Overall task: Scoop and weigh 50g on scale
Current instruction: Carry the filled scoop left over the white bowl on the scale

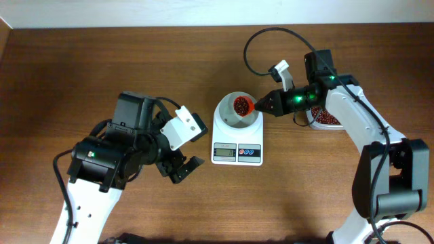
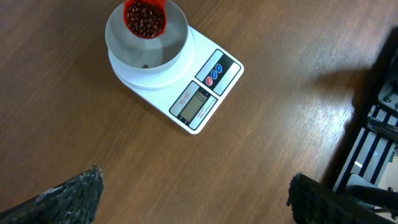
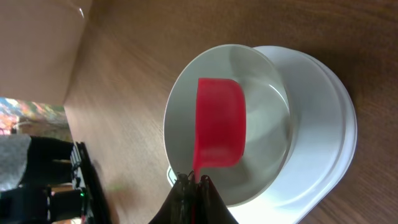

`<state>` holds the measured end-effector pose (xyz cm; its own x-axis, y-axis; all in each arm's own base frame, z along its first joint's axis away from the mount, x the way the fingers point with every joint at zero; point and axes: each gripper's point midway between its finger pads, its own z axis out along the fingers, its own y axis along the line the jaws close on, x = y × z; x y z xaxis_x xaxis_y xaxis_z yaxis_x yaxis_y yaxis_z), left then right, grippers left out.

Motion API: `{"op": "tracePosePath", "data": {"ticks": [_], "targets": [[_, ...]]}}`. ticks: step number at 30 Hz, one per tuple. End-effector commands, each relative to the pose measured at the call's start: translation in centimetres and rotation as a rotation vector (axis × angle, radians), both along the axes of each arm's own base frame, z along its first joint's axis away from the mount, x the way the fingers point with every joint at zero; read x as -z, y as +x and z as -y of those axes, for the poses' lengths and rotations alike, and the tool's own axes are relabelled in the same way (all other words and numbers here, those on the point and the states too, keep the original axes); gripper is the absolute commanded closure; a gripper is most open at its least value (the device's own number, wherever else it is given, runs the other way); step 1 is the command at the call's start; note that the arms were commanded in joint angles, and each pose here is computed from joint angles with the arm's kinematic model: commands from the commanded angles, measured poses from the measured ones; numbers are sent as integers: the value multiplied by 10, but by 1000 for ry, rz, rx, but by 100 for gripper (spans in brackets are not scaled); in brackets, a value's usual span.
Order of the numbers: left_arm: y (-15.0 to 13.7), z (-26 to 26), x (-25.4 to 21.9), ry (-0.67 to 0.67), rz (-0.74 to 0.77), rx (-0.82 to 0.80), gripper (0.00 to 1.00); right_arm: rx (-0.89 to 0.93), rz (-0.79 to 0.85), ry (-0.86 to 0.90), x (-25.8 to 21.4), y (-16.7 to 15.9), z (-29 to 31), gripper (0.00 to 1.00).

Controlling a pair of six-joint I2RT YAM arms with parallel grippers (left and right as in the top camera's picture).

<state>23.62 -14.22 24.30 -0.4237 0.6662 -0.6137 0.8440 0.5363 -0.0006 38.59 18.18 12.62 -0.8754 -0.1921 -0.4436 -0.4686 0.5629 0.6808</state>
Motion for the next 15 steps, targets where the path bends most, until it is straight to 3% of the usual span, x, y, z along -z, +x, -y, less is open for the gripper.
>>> {"op": "tracePosePath", "data": {"ticks": [1,8,15], "targets": [[2,1,-7,-12,22,14,1,-42,35,-3,2,-2,-5,96],[2,1,-7,-12,22,14,1,-218,219,-25,2,-10,-22,96],[2,1,-7,-12,22,14,1,-247,288,-135,15,-5,-12,96]]}}
